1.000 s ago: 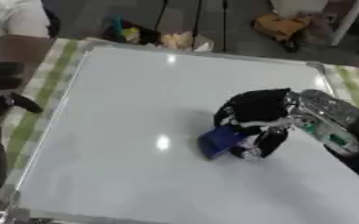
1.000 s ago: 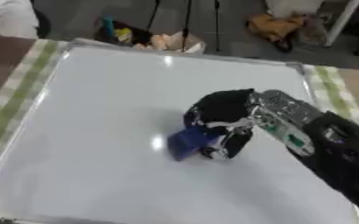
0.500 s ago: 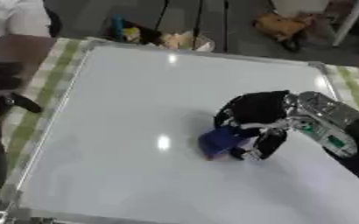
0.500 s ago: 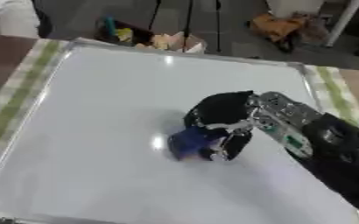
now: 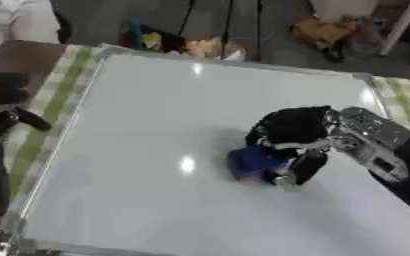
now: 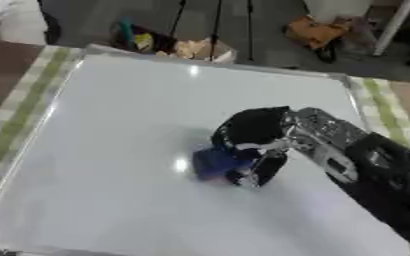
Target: Wipe the whiteboard clean with a brush.
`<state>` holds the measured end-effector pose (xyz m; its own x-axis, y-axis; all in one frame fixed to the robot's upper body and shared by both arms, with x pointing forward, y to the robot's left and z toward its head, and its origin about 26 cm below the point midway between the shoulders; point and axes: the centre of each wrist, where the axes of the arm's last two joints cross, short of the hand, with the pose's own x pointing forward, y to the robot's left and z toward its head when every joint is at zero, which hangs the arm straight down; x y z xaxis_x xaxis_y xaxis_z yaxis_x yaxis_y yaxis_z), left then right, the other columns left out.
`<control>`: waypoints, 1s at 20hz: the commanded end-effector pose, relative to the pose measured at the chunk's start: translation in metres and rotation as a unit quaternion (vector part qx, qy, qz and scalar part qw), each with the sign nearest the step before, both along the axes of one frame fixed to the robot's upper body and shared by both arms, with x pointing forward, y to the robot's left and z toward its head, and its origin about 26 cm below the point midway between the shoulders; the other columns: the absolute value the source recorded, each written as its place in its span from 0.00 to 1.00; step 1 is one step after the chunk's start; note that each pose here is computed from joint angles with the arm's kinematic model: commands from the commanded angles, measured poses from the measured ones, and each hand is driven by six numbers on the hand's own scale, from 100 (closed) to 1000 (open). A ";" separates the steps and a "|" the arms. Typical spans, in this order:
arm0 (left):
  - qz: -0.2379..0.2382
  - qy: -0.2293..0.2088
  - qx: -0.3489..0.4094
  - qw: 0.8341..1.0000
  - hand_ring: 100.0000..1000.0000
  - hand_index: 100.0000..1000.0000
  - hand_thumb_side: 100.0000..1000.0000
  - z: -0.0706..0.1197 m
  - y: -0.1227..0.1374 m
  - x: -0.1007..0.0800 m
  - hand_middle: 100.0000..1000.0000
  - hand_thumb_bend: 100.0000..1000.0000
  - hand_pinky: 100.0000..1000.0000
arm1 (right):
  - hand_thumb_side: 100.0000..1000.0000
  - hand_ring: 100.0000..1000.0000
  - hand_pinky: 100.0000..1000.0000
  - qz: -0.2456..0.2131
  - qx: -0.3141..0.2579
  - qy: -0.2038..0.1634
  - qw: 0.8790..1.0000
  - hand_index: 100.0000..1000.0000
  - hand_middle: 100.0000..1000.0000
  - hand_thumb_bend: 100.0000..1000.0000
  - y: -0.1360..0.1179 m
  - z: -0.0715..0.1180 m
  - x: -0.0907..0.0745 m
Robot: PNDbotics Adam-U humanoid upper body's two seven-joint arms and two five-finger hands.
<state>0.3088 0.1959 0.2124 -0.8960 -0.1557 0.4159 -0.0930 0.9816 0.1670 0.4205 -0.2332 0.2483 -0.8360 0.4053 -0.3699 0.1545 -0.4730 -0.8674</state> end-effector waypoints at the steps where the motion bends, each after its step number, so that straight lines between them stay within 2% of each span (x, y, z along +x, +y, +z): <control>1: -0.007 -0.013 0.003 1.000 0.77 0.60 0.92 0.007 -0.001 -0.003 0.65 0.00 0.37 | 0.28 0.70 0.69 0.002 0.011 -0.019 1.000 0.00 0.47 0.00 -0.003 0.015 -0.003; 6: -0.007 -0.013 0.004 1.000 0.77 0.60 0.92 0.007 -0.001 -0.003 0.65 0.00 0.37 | 0.29 0.68 0.68 -0.002 0.024 -0.023 0.999 0.00 0.44 0.00 -0.005 0.018 -0.004; 12: -0.007 -0.011 0.004 1.000 0.77 0.60 0.92 0.006 -0.001 -0.003 0.65 0.00 0.37 | 0.28 0.68 0.67 -0.010 0.032 -0.026 0.999 0.00 0.45 0.00 -0.008 0.019 -0.007; 20: -0.007 -0.011 0.004 1.000 0.77 0.60 0.92 0.006 -0.001 -0.003 0.65 0.00 0.37 | 0.29 0.67 0.67 -0.047 0.041 -0.019 0.998 0.00 0.43 0.00 -0.026 0.015 -0.005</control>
